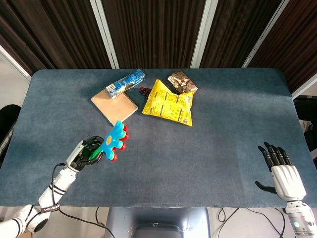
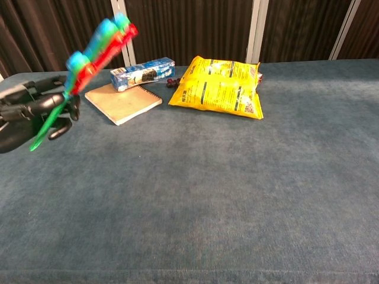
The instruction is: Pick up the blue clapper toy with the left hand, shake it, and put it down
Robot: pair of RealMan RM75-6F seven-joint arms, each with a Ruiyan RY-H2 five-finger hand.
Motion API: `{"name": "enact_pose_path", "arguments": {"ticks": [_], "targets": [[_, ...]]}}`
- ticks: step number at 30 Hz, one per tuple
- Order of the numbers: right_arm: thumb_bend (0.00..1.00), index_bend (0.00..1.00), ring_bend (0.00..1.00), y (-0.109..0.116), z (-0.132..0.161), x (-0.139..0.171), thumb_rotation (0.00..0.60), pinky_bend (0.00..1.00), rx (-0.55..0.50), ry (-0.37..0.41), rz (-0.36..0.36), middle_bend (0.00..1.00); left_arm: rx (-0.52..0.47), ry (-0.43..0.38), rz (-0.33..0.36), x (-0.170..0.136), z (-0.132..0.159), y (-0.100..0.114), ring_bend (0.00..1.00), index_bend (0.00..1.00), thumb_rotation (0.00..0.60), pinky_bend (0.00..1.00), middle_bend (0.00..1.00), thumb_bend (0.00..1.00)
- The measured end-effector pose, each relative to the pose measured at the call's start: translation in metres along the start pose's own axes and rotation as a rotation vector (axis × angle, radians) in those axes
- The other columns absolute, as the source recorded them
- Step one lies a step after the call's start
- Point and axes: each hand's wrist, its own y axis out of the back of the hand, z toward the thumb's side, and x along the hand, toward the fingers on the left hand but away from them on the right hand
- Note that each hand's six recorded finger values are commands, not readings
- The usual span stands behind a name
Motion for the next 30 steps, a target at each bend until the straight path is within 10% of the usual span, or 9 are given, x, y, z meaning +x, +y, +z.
{"name": "enact_pose_path", "arguments": {"ticks": [7,12,18,25,30], "targets": [[0.04,0.00,0.00,0.000,-0.001,0.000,0.600,0.00,-0.001,0.002,0.005,0.00,0.542,0.144,-0.080,-0.003,-0.014,0.002,0.52,0.90,0.600,0.78,0.85,0.58],[0.04,0.00,0.00,-0.001,0.000,0.000,0.600,0.00,-0.003,0.002,0.007,0.00,0.615,0.102,-0.052,-0.002,0.000,0.006,0.52,0.90,0.600,0.78,0.86,0.58],[0.04,0.00,0.00,-0.001,0.000,-0.001,0.600,0.00,-0.003,0.000,0.009,0.00,0.325,-0.027,0.063,-0.002,0.032,0.018,0.52,0.90,0.600,0.77,0.85,0.57],[0.04,0.00,0.00,-0.001,0.000,-0.001,0.600,0.00,-0.002,-0.001,0.006,0.00,-0.309,-0.219,0.148,-0.009,0.067,0.041,0.51,0.90,0.600,0.75,0.85,0.58],[0.04,0.00,0.00,-0.003,0.001,-0.001,0.600,0.00,0.000,0.000,0.012,0.00,-0.475,-0.240,0.127,-0.011,0.066,0.041,0.51,0.90,0.600,0.76,0.85,0.58]]}}
